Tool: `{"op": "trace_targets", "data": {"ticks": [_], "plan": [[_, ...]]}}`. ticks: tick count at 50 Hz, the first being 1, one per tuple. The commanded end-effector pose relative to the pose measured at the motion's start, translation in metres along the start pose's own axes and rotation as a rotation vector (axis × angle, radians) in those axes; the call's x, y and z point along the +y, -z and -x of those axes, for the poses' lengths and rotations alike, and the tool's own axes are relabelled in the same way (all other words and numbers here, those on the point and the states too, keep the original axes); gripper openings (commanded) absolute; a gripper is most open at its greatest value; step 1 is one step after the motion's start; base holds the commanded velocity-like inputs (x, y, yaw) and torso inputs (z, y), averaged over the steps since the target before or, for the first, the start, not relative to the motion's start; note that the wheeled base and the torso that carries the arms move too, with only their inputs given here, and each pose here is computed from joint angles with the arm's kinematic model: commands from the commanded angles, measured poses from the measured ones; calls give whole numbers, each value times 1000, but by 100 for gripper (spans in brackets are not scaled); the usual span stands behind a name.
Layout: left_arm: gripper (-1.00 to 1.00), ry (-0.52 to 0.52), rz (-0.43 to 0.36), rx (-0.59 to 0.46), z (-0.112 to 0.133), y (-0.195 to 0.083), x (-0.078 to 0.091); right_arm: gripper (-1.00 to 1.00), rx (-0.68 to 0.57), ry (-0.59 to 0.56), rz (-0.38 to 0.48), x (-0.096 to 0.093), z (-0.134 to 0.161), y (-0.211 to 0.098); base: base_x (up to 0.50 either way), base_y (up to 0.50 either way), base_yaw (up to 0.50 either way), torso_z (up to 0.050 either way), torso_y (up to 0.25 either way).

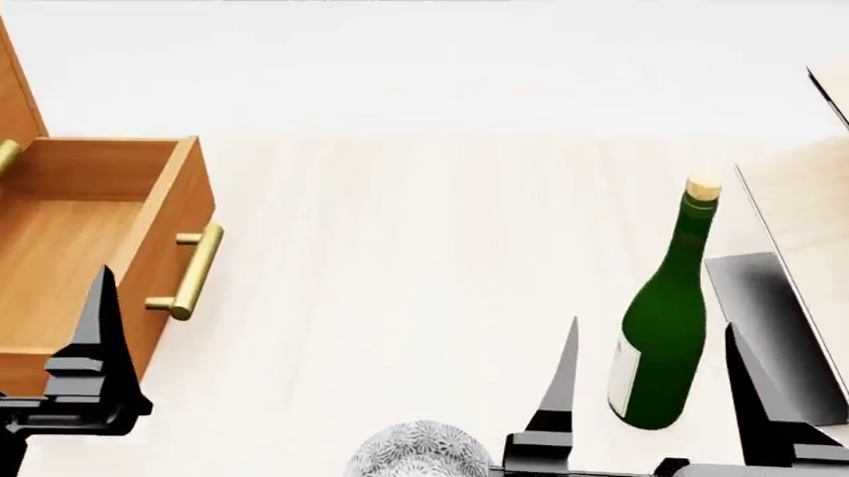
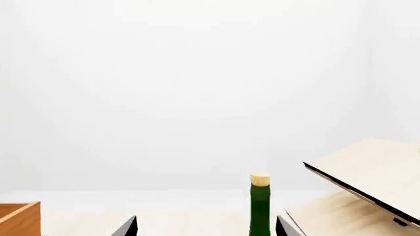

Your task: Put the bowl on top of the cabinet.

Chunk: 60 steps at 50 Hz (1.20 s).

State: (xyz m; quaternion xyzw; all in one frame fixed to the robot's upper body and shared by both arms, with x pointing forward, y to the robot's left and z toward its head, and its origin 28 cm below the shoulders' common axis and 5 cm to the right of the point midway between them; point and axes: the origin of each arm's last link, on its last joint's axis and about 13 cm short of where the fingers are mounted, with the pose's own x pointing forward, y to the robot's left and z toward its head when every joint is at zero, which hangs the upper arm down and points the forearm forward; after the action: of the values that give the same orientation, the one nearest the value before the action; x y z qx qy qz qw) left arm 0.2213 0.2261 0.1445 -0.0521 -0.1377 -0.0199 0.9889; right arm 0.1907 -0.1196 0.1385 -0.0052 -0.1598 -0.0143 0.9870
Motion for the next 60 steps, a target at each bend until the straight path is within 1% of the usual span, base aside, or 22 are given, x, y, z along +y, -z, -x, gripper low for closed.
{"op": "trace_targets", "data": {"ticks": [1, 20, 23, 24, 28, 33, 40, 60], "plan": [[100, 12, -1, -10, 1, -5, 0, 100, -32, 1, 4, -2, 2, -11, 500, 0, 0, 0, 0], [100, 18, 0, -29, 3, -8, -1, 100, -56, 0, 7, -3, 3, -18, 500, 0, 0, 0, 1], [100, 32, 25, -37, 3, -9, 0, 100, -58, -1, -4, -3, 3, -18, 500, 0, 0, 0, 0], [100, 40, 48, -48, 3, -10, 1, 100, -70, 24, 0, -4, 3, -18, 500, 0, 0, 36, 0], [100, 38, 64, -43, 2, -11, 2, 100, -73, 28, 1, -4, 4, -18, 500, 0, 0, 50, 0], [100, 36, 94, -30, 1, -14, 3, 100, -68, 29, 10, -3, 4, -17, 16, 0, 0, 50, 0], [100, 29, 93, -36, 2, -14, 4, 100, -68, 14, 14, -2, 6, -16, 0, 0, 0, 50, 0], [100, 37, 106, -21, 3, -14, 4, 100, -73, 18, 20, -4, 6, -16, 0, 0, 0, 50, 0]]}}
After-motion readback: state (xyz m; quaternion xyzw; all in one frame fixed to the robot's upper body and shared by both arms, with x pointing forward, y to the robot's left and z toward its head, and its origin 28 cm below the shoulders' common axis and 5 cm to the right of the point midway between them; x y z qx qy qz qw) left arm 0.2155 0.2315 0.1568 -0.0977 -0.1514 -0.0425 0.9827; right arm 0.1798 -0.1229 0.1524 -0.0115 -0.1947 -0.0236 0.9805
